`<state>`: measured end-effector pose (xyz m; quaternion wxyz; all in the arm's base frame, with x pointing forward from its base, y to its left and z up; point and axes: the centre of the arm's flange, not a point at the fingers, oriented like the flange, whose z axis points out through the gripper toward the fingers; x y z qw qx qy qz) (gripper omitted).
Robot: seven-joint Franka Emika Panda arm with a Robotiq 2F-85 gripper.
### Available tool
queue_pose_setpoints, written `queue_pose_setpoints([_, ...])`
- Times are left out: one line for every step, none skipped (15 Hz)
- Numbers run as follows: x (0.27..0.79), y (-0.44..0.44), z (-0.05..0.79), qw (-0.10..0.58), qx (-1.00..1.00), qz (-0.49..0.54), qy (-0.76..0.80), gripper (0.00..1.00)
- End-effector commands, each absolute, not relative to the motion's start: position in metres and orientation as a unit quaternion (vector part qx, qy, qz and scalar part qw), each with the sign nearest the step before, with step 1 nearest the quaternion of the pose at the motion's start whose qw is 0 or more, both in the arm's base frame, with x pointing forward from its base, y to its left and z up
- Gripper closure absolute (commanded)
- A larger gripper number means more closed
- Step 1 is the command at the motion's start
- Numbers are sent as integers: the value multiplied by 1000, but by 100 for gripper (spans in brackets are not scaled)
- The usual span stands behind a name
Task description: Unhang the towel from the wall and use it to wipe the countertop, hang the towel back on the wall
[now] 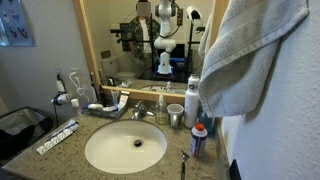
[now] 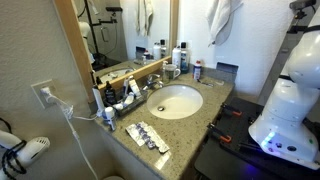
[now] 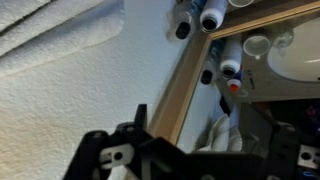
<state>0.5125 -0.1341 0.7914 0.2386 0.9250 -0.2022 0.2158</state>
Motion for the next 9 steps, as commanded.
queue_pose_setpoints([498, -127, 789, 180, 948, 209, -160, 0])
queue_pose_setpoints([497, -126, 789, 163, 953, 209, -149, 0])
queue_pose_setpoints([497, -125, 789, 151, 956, 208, -141, 0])
queue_pose_setpoints([497, -125, 789, 139, 959, 207, -133, 0])
queue_pose_setpoints([496, -125, 789, 129, 962, 206, -126, 0])
queue_pose_setpoints([496, -125, 789, 122, 964, 206, -120, 0])
queue_pose_setpoints([496, -126, 788, 116, 965, 205, -115, 0])
queue_pose_setpoints([497, -126, 787, 113, 966, 203, -110, 0])
queue_pose_setpoints([497, -127, 786, 111, 967, 202, -106, 0])
